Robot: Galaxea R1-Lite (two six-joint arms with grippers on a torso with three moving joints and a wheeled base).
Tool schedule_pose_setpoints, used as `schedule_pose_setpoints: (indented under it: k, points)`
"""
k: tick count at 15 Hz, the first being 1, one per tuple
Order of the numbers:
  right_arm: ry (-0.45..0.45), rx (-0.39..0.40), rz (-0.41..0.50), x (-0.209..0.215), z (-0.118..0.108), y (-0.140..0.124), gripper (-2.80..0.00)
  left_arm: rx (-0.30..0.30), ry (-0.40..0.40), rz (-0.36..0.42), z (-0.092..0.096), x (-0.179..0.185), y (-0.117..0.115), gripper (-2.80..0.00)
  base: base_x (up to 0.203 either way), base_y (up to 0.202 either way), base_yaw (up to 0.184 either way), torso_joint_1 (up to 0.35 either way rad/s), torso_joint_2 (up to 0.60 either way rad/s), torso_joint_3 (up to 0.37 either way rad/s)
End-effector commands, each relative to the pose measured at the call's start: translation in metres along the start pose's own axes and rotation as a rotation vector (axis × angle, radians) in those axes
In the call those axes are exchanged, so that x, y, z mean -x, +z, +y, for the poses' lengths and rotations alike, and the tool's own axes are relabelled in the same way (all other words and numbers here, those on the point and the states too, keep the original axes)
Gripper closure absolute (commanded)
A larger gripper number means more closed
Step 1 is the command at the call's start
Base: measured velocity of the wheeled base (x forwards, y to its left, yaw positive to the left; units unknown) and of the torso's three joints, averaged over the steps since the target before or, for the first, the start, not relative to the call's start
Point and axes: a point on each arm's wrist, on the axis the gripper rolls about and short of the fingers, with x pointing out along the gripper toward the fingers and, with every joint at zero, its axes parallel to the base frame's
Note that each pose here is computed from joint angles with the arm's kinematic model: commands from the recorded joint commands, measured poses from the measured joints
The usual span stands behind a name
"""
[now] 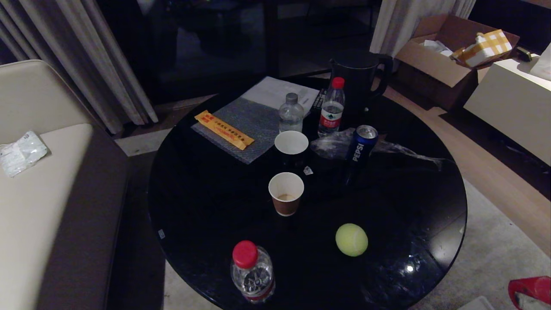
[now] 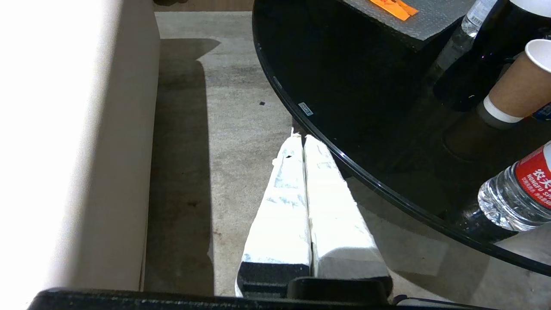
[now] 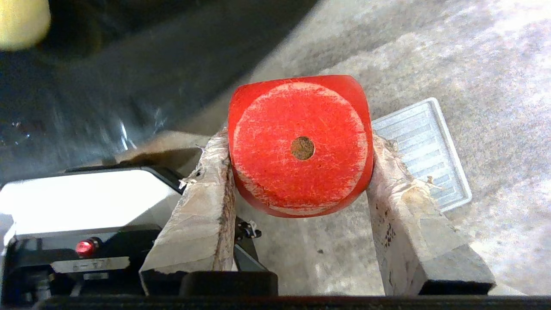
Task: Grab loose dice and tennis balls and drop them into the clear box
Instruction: Put the toys in the box
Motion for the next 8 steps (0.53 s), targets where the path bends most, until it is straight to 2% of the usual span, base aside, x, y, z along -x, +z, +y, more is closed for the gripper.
schedule_pose_setpoints:
  k: [1,3,6,8]
  points:
    - [0.009,-0.031,-0.196,0.025,-0.006,-0.041,0.00,0.001,0.000,0.003,0.000,0.000,0.000,0.00,0.000,0.000,0.000,0.000,0.00,0.000]
    - [0.042,-0.032,-0.285,0.032,-0.007,-0.065,0.00,0.001,0.002,0.003,0.000,0.000,0.000,0.00,0.000,0.000,0.000,0.000,0.00,0.000]
    - [0.076,-0.020,-0.420,0.039,-0.008,-0.087,0.00,0.001,0.002,0.003,0.000,0.000,0.000,0.00,0.000,0.000,0.000,0.000,0.00,0.000]
    - [0.082,-0.016,-0.445,0.039,-0.008,-0.091,0.00,0.001,0.001,0.003,0.000,0.000,0.000,0.00,0.000,0.000,0.000,0.000,0.00,0.000]
